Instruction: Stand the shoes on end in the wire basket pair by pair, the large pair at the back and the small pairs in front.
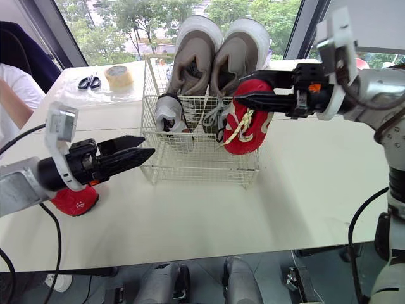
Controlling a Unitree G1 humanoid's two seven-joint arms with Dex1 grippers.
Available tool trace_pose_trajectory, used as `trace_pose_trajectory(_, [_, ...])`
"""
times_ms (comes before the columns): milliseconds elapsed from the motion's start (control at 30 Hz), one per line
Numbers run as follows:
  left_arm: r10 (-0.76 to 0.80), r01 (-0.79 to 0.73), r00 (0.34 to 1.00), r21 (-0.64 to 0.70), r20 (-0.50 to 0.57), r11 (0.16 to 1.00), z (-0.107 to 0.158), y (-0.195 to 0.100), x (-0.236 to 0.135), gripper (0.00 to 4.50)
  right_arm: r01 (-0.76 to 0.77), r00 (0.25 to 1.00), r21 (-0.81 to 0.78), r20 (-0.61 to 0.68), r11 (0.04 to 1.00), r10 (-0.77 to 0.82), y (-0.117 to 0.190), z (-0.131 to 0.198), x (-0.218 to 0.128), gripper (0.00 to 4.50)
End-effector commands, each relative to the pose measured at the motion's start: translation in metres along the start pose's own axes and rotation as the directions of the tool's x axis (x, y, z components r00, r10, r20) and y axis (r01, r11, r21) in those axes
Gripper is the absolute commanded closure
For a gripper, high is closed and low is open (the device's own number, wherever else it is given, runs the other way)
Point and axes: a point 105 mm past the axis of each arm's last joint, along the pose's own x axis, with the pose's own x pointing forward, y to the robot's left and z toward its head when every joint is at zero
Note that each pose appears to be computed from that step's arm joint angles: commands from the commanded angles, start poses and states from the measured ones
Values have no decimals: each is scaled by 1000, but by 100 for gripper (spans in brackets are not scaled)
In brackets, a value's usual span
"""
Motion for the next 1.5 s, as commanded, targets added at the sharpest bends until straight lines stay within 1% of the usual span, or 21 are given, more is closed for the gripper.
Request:
trace_pose_trajectory(33, [-9, 9, 999, 22, 31, 1000, 5, -6, 0, 21, -34, 999, -81, -25, 996, 32, 8, -1, 4, 300])
trace_pose_trajectory(167, [12, -13, 1000, 38, 14, 999, 4, -1, -3, 21, -97, 993, -48, -73, 994, 93, 21, -27, 13, 300])
trace_pose_trajectory(300, [19, -21, 999, 56, 51, 998, 14, 1, -5, 21, -79, 993, 7, -84, 997, 79, 23, -55, 16, 300])
trace_pose_trajectory(367, [46, -51, 997, 77, 67, 996, 19, 5, -7, 15, -76, 993, 47, -84, 996, 80, 23, -61, 14, 208])
trace_pose_trajectory(400, [63, -69, 996, 87, 70, 994, 20, 7, -8, 15, -73, 993, 56, -88, 996, 78, 22, -63, 13, 174])
trace_pose_trajectory(500, [44, -51, 995, 79, 88, 996, 25, 5, -11, 15, -51, 995, 55, -84, 997, 56, 17, -59, 9, 18])
trace_pose_trajectory(533, [36, -42, 995, 70, 92, 997, 27, 5, -12, 15, -41, 996, 49, -80, 998, 45, 15, -57, 8, 6])
trace_pose_trajectory(667, [37, -42, 994, 52, 104, 998, 31, 9, -17, 15, -16, 998, 46, -60, 999, 19, 10, -39, 1, 6])
trace_pose_trajectory(800, [78, -84, 989, 46, 125, 995, 36, 18, -25, 15, -66, 997, 58, -36, 996, 68, 24, -9, -11, 6])
trace_pose_trajectory(933, [190, -200, 970, 52, 153, 978, 45, 37, -34, 15, -36, 999, 34, 24, 999, 35, 18, 20, -23, 6])
trace_pose_trajectory(967, [236, -250, 952, 50, 193, 967, 54, 44, -38, 15, -31, 997, 24, 66, 999, 29, 15, 33, -26, 6])
trace_pose_trajectory(1033, [385, -408, 879, 27, 282, 912, 79, 65, -51, 8, -117, 986, 3, 121, 993, 116, 23, 52, -21, 2])
trace_pose_trajectory(1100, [505, -548, 788, 26, 353, 836, 100, 80, -63, 8, -251, 964, 1, 88, 968, 250, 39, 51, -9, 2])
trace_pose_trajectory(1133, [612, -670, 705, 55, 357, 740, 106, 92, -70, 8, -316, 947, 2, 67, 949, 315, 46, 46, -1, 2])
trace_pose_trajectory(1200, [751, -814, 565, 84, 342, 574, 112, 107, -84, 8, -405, 913, 1, 42, 914, 405, 56, 39, 9, 2])
trace_pose_trajectory(1233, [808, -865, 500, 144, 310, 480, 110, 112, -91, 8, -441, 897, -8, 36, 898, 441, 59, 37, 13, 2])
trace_pose_trajectory(1300, [874, -897, 429, 225, 230, 381, 103, 115, -101, 8, -483, 875, -20, 34, 876, 483, 61, 37, 20, 2])
trace_pose_trajectory(1333, [923, -923, 358, 201, 139, 328, 95, 118, -116, 8, -496, 868, -30, 22, 868, 496, 58, 33, 22, 2])
trace_pose_trajectory(1400, [969, -958, 247, 145, -22, 248, 82, 116, -145, 8, -507, 862, -43, -15, 861, 507, 50, 23, 26, 2])
trace_pose_trajectory(1433, [980, -976, 188, 100, -69, 194, 79, 114, -160, 8, -517, 856, -46, -31, 855, 516, 47, 18, 27, 2])
trace_pose_trajectory(1500, [986, -994, 101, 16, -129, 104, 71, 110, -181, 8, -546, 838, -48, -49, 837, 544, 47, 14, 29, 2])
